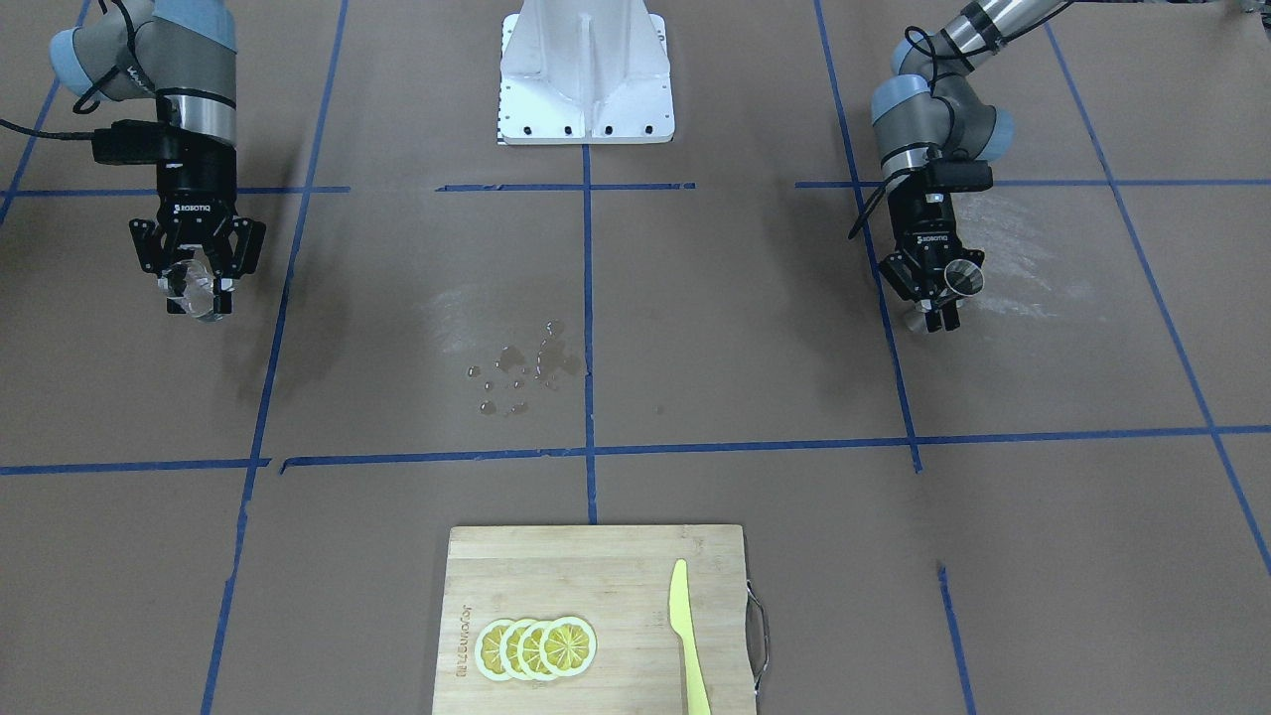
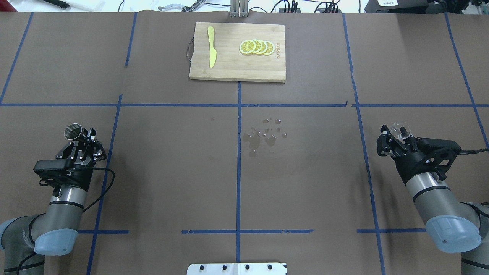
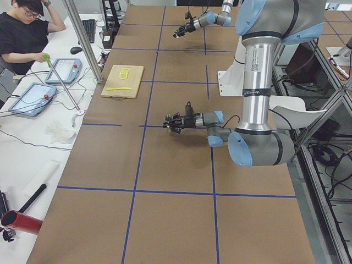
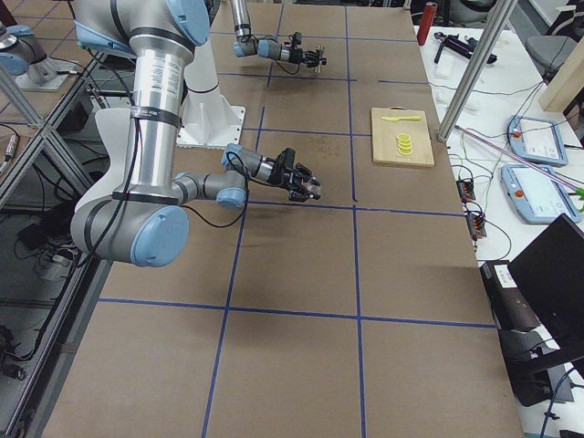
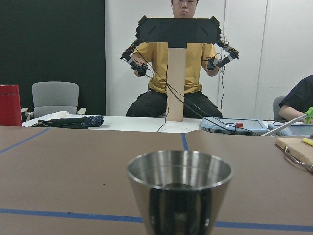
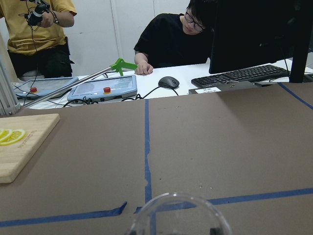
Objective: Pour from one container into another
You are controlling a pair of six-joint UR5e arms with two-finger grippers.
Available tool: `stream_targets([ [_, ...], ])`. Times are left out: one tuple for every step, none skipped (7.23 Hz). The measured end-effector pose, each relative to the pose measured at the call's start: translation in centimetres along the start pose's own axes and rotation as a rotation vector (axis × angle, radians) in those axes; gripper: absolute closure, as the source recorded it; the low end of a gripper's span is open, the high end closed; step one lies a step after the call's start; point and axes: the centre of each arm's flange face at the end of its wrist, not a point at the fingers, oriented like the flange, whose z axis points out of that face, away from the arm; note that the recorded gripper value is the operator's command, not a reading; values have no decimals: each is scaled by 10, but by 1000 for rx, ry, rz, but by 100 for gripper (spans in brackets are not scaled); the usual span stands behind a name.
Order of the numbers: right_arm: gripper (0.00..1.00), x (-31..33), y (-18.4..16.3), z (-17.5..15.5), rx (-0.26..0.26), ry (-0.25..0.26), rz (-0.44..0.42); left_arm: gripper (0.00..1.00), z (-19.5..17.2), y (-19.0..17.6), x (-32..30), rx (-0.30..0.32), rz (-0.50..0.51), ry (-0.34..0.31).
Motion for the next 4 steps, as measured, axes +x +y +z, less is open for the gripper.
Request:
stream_targets([
  [100, 0, 2, 0, 4, 0, -5, 79, 0, 1, 0, -1, 2, 0],
  [100, 1, 4, 0, 5, 1, -9, 78, 0, 3, 0, -2, 7, -1],
  [100, 1, 5, 0, 5, 2, -12, 76, 0, 6, -1, -4, 14, -2],
  [100, 2, 6, 0, 5, 3, -14, 74, 0, 8, 0, -7, 16, 0],
])
